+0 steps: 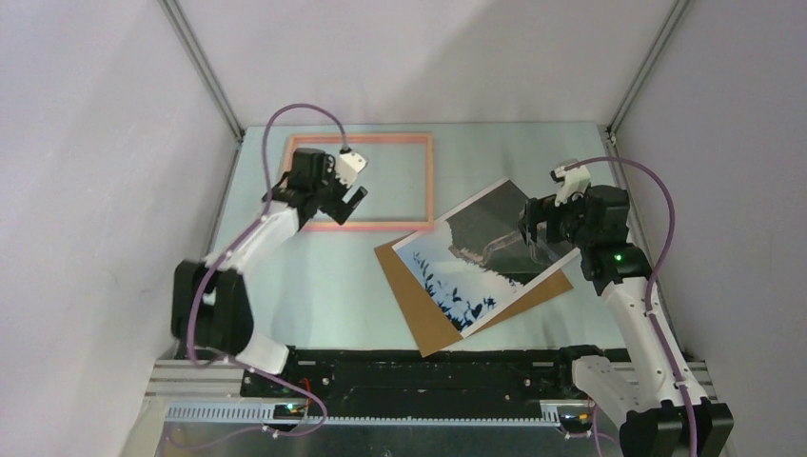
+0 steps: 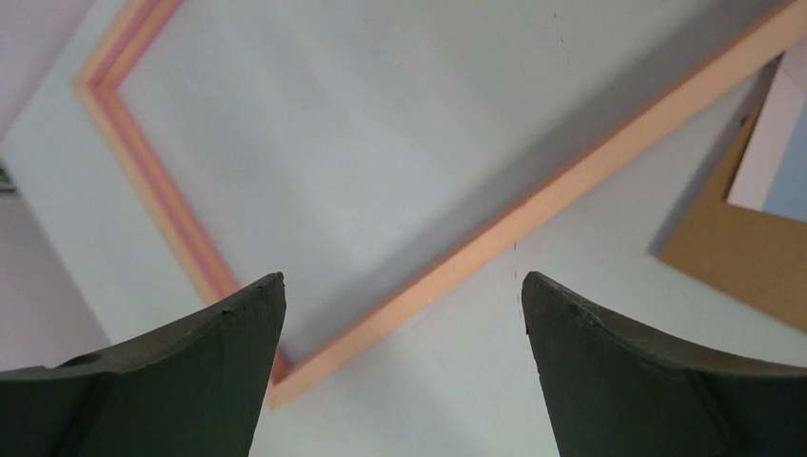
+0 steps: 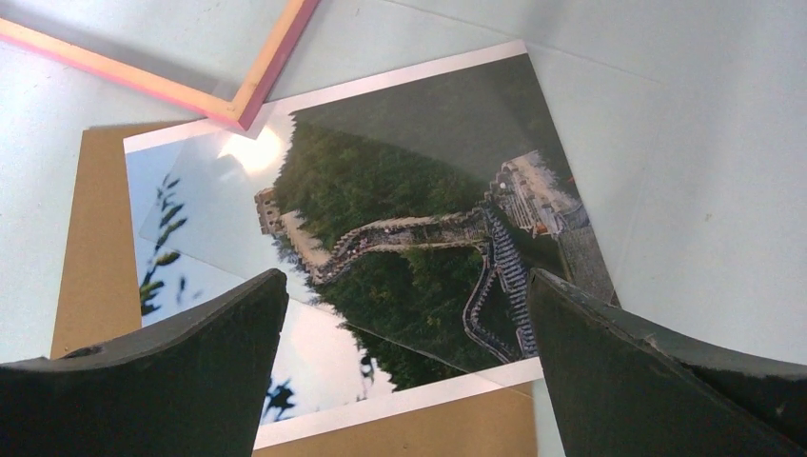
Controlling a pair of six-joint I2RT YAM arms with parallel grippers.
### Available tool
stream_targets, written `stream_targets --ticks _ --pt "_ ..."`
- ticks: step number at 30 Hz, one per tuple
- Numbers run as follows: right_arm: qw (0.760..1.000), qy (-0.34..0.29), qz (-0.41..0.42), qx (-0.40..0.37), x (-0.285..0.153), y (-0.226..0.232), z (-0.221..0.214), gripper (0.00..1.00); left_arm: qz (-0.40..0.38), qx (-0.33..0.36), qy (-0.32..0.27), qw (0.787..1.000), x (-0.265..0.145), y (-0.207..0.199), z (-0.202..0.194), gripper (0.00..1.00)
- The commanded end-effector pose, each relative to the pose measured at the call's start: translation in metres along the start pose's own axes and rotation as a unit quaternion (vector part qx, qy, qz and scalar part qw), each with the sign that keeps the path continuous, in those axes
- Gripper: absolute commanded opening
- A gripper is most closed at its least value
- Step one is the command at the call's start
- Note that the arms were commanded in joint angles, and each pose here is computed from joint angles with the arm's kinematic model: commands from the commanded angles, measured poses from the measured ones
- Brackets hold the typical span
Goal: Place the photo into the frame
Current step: Move the photo frame to the center of the board.
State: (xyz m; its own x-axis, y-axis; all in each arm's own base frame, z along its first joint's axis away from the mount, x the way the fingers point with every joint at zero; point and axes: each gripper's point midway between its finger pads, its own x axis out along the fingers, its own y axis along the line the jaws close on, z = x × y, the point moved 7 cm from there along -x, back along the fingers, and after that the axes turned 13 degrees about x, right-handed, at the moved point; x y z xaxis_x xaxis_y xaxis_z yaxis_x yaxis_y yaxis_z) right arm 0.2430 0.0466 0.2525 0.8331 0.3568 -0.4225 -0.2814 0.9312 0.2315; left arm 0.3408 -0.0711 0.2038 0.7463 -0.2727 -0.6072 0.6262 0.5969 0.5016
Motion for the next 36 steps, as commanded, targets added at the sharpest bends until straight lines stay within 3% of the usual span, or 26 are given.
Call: stream_targets --ticks 1,4,9,17,18,36 --pt "1.0 -0.01 0.01 -0.012 -0.001 0.001 0.003 1.0 -0.058 0.012 0.065 0.996 0.034 -0.003 0.004 0.98" --pt "1.0 -0.005 0.015 -0.011 0.0 0.001 0.001 1.0 -0.127 0.014 0.109 0.986 0.06 -0.019 -0.006 0.98" --pt "1.0 -0.001 0.013 -0.014 0.002 -0.001 -0.001 1.0 -0.182 0.051 0.13 0.973 0.076 -0.034 -0.008 0.98" --pt "1.0 0.018 0.016 -0.014 0.009 -0.003 -0.007 1.0 -0.214 0.113 0.163 0.957 0.096 -0.048 -0.016 0.99" --pt "1.0 0.018 0.016 -0.015 0.01 -0.003 -0.007 1.0 -0.214 0.117 0.162 0.956 0.097 -0.046 -0.013 0.96" --pt "0.999 0.034 0.015 -0.017 0.014 -0.006 -0.012 1.0 -0.254 0.135 0.176 0.941 0.104 -0.053 -0.003 0.98"
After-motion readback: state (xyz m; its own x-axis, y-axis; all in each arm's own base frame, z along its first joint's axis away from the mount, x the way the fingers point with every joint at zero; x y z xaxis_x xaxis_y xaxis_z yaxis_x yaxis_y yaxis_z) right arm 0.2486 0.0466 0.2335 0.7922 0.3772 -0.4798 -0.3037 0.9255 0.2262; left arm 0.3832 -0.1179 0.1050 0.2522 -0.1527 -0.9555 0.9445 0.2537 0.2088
